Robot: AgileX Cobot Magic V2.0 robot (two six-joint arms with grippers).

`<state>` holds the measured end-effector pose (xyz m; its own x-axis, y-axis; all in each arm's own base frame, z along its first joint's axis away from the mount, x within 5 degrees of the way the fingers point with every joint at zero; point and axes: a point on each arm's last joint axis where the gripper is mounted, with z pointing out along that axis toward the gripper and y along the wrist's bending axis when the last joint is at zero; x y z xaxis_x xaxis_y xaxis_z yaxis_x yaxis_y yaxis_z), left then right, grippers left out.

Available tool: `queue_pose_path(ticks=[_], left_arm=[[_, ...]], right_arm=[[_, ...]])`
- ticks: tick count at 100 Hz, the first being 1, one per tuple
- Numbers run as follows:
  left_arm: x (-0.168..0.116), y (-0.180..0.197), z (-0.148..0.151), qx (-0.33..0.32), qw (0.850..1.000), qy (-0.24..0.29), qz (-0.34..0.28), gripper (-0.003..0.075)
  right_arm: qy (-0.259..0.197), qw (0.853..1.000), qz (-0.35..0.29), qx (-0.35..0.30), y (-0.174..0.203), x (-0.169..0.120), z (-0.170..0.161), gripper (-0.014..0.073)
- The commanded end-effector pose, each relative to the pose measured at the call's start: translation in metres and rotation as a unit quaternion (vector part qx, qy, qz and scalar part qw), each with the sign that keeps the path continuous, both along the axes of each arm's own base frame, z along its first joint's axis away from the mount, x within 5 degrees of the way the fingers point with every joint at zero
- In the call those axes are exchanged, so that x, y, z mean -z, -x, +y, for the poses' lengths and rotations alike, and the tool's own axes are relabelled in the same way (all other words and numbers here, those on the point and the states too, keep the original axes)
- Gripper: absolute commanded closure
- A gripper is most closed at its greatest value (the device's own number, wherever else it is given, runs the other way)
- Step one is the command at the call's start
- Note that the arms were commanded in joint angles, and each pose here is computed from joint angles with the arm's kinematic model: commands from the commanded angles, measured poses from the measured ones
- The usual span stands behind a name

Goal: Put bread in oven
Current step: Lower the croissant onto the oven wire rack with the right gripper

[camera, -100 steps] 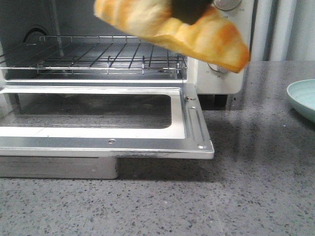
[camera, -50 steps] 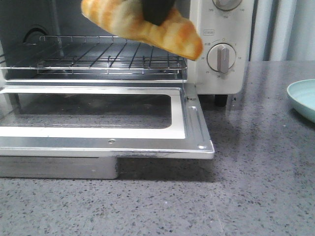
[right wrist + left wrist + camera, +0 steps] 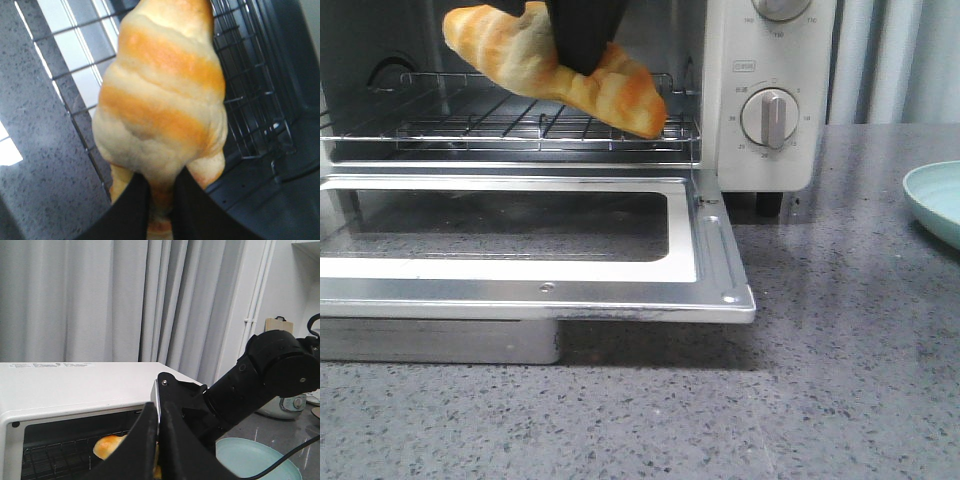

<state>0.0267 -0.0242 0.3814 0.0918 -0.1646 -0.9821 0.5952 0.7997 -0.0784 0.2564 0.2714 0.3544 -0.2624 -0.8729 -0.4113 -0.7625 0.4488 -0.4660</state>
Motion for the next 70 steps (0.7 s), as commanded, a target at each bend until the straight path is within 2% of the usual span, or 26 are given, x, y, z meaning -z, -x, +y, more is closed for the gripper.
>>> queue_pose_path(ticks=[1,10,20,70], left_arm=[[-0.0145,0.0016,0.0022,-0.004,0.999,0.026,-0.031,0.0741],[-0.0139,0.0016,0.0020,-0.003,0.999,0.024,-0.028,0.0741],[-0.0134,0.0015,0.0018,-0.002,0.999,0.022,-0.026,0.0741],[-0.0134,0.0015,0.0018,-0.002,0.999,0.022,-0.026,0.0741]], right_arm=[[-0.036,0.997,-0.072,-0.015,0.0011,-0.0325,-0.0055,0.0469],[-0.035,0.995,-0.094,-0.016,-0.0015,-0.0353,-0.0055,0.0291],[-0.027,0.994,-0.109,-0.016,-0.0033,-0.0369,-0.0066,0.0176],[-0.022,0.994,-0.107,-0.011,-0.0034,-0.0365,-0.0078,0.0171]])
